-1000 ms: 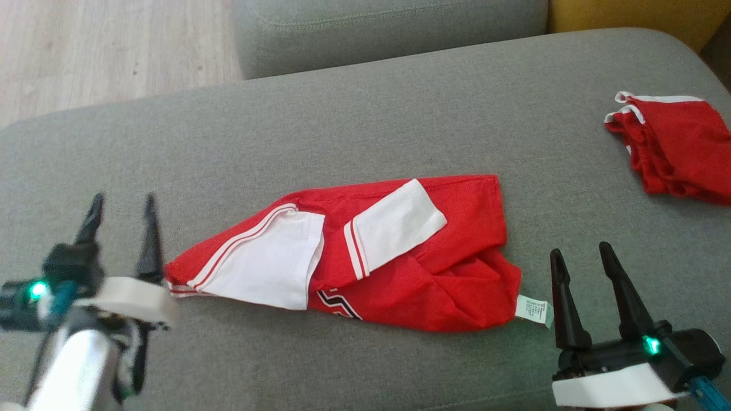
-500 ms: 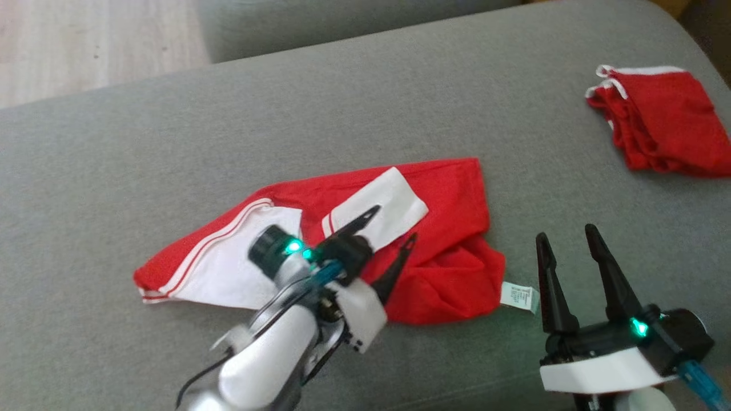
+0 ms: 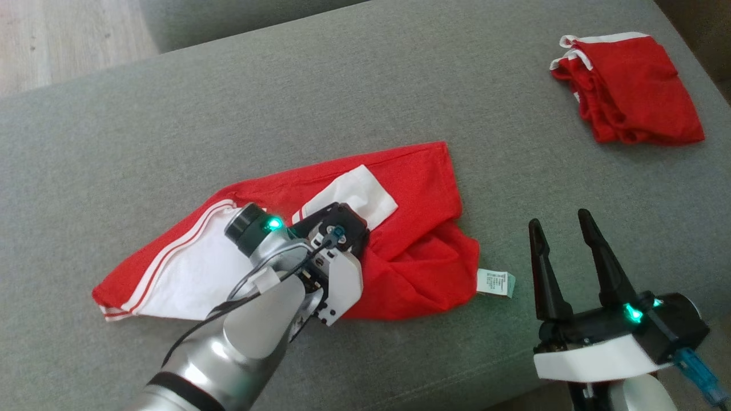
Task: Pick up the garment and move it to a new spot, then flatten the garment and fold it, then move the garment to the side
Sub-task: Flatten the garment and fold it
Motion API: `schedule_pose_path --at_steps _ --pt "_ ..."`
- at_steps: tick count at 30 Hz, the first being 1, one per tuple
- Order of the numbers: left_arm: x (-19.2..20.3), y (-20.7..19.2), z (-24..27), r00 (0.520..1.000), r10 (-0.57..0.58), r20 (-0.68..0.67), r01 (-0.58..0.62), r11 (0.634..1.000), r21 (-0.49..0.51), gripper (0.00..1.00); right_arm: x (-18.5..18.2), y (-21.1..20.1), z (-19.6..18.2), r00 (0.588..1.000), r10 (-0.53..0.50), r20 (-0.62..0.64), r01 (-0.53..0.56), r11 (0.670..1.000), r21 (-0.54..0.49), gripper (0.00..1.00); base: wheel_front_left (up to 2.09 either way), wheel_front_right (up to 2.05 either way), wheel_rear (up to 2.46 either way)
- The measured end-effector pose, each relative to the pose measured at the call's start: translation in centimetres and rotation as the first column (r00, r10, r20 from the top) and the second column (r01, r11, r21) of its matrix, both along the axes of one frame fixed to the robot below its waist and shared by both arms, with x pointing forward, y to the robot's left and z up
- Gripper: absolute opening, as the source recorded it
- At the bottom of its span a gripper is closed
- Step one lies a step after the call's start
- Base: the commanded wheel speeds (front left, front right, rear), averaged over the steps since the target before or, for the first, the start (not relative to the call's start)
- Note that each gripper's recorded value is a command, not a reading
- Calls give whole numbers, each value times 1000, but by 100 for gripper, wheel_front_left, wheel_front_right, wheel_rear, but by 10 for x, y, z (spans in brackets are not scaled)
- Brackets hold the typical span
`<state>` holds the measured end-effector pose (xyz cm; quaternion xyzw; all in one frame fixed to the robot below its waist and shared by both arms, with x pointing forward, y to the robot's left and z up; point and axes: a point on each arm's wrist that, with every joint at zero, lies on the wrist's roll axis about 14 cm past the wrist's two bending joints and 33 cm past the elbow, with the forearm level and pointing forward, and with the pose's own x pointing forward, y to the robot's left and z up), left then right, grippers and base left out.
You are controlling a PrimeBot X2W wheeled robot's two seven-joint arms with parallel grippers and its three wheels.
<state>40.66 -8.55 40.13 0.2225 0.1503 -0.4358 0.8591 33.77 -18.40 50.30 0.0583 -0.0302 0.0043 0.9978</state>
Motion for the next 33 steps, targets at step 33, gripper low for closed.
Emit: schedule_pose_path --at_steps 33 --pt "6 -26 14 986 -106 129 102 994 42 100 -8 -16 -1 998 -59 -8 59 998 3 100 0 0 0"
